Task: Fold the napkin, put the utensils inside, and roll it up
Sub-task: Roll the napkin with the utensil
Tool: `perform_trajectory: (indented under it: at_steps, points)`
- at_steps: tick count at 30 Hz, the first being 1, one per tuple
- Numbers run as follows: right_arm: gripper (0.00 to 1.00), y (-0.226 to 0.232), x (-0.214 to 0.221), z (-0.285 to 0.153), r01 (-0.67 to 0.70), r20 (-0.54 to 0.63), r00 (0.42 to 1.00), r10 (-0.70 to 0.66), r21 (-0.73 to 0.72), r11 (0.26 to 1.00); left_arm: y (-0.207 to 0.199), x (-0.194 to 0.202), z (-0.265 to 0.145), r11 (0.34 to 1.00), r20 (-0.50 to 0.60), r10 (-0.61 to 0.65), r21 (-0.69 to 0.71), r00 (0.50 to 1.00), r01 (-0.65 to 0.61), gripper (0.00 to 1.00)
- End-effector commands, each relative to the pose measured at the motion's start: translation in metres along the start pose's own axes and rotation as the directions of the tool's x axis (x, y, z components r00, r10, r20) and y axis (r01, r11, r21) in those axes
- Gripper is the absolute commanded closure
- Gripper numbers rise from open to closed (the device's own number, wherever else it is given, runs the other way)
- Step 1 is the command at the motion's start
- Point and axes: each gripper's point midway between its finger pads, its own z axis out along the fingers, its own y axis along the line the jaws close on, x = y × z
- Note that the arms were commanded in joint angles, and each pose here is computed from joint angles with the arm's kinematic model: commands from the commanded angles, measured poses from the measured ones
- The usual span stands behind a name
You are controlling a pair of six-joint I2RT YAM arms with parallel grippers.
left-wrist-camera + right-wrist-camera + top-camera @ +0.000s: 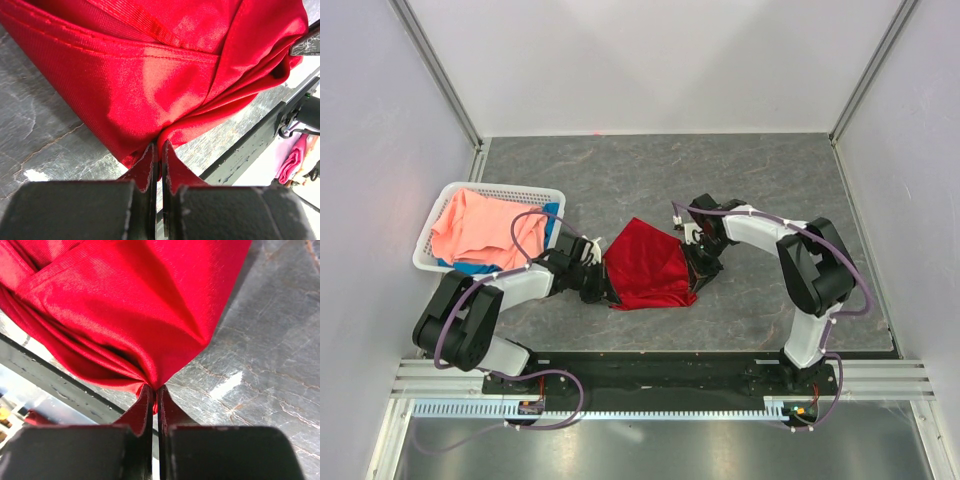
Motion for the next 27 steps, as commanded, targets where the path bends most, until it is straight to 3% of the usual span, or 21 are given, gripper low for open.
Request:
perform_trajectory:
  at_steps: [1,12,20,23,24,27]
  points:
    - [1.00,0.003,0.000,-0.002,-0.065,-0.072,0.995,0.063,-0.022,0.998,-0.003,0.000,0.002,0.998,-0.001,0.063,0.004,0.998,-0.063,0.98]
    - [1.00,0.000,0.048,-0.005,-0.188,-0.332,0.927,0.176,-0.005,0.982,-0.011,0.005,0.000,0.994,0.015,0.113,0.003,0.993,-0.113,0.98]
    - [1.00,-0.002,0.070,-0.003,-0.234,-0.445,0.871,0.208,-0.004,0.972,-0.014,0.011,0.000,0.993,0.000,0.119,0.014,0.993,-0.119,0.98]
    - [0.80,0.000,0.059,-0.007,-0.234,-0.416,0.885,0.207,-0.014,0.972,-0.014,0.012,0.001,0.993,-0.008,0.113,0.019,0.994,-0.113,0.98]
    - [0.65,0.000,0.054,-0.009,-0.236,-0.399,0.892,0.214,-0.007,0.972,-0.015,0.012,0.002,0.994,-0.014,0.112,0.024,0.994,-0.111,0.98]
    - [0.46,0.000,0.030,-0.026,-0.205,-0.290,0.935,0.203,0.026,0.978,-0.020,0.014,0.003,0.994,-0.041,0.103,0.050,0.994,-0.101,0.98]
